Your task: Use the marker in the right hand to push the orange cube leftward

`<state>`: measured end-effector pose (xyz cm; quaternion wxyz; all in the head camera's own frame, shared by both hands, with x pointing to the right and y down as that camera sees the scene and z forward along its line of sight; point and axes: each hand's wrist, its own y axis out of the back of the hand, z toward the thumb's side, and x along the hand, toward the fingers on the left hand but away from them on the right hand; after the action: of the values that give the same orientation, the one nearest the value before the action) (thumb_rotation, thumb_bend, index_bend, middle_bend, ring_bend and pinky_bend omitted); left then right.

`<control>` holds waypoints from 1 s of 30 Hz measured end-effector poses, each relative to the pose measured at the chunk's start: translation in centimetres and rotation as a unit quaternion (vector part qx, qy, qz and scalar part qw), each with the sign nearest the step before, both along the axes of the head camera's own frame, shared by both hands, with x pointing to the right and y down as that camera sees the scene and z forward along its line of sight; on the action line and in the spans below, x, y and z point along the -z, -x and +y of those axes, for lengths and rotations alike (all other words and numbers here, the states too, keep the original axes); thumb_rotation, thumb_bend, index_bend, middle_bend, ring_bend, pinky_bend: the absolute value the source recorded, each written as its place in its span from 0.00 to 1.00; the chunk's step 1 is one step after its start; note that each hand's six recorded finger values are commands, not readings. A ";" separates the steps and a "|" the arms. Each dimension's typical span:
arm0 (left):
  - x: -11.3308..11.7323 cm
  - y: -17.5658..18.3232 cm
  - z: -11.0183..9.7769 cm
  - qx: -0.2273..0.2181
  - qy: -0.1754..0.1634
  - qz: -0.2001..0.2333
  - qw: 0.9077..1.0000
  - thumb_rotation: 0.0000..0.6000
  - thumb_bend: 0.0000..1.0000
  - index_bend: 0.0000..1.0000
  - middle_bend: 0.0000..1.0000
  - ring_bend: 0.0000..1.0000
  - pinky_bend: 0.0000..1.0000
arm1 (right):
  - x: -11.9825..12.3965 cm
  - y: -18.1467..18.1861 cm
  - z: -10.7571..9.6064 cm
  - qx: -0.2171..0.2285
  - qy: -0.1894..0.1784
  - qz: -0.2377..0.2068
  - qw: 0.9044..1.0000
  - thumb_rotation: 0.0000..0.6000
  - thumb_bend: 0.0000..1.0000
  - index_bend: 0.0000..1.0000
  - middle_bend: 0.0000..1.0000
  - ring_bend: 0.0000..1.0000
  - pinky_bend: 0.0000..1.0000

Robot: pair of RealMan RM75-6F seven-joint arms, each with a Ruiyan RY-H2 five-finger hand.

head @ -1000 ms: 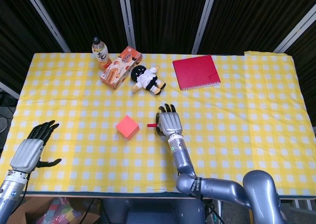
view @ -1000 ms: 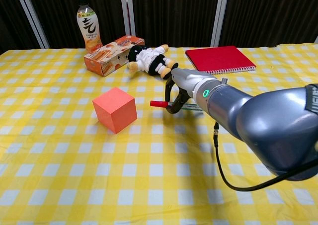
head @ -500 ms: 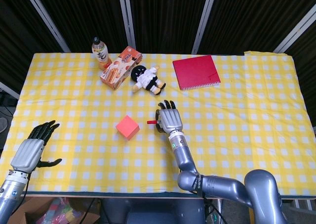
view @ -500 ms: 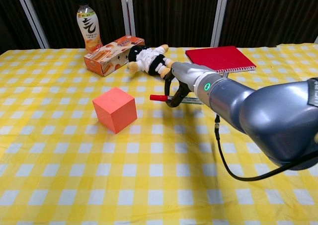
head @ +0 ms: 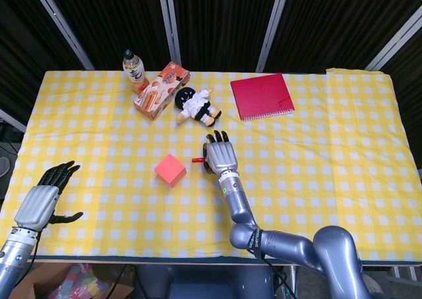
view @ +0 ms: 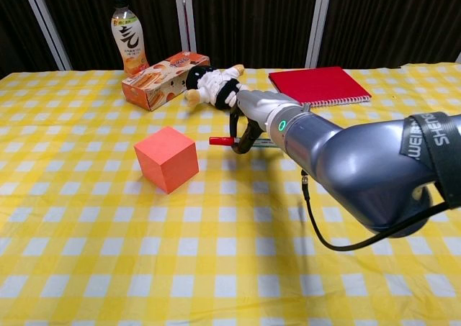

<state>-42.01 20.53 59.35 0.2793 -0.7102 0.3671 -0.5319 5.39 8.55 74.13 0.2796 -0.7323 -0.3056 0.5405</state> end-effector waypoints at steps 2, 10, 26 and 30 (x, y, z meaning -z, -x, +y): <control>0.0 0.0 0.0 0.000 0.001 0.001 1.000 1.00 0.00 0.00 0.00 0.00 0.00 | -0.1 0.1 0.1 0.001 -0.001 -0.001 1.000 1.00 0.56 0.58 0.19 0.00 0.00; 0.0 -0.2 0.0 0.001 0.004 0.004 1.000 1.00 0.00 0.00 0.00 0.00 0.00 | 0.2 1.3 0.9 0.013 0.001 -0.021 1.000 1.00 0.56 0.59 0.19 0.00 0.00; 0.1 -0.3 -0.1 0.007 0.005 0.013 1.000 1.00 0.00 0.00 0.00 0.00 0.00 | 1.0 6.9 5.3 0.059 0.026 -0.075 0.995 1.00 0.56 0.59 0.19 0.00 0.00; 0.1 -0.3 -0.1 0.008 0.005 0.016 1.000 1.00 0.00 0.00 0.00 0.00 0.00 | 1.3 7.7 5.8 0.067 0.026 -0.081 0.994 1.00 0.56 0.59 0.19 0.00 0.00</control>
<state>-41.70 20.44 59.20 0.2659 -0.7169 0.3741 -0.5248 -2.32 14.33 72.82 0.2703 -0.7995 -0.2630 0.4675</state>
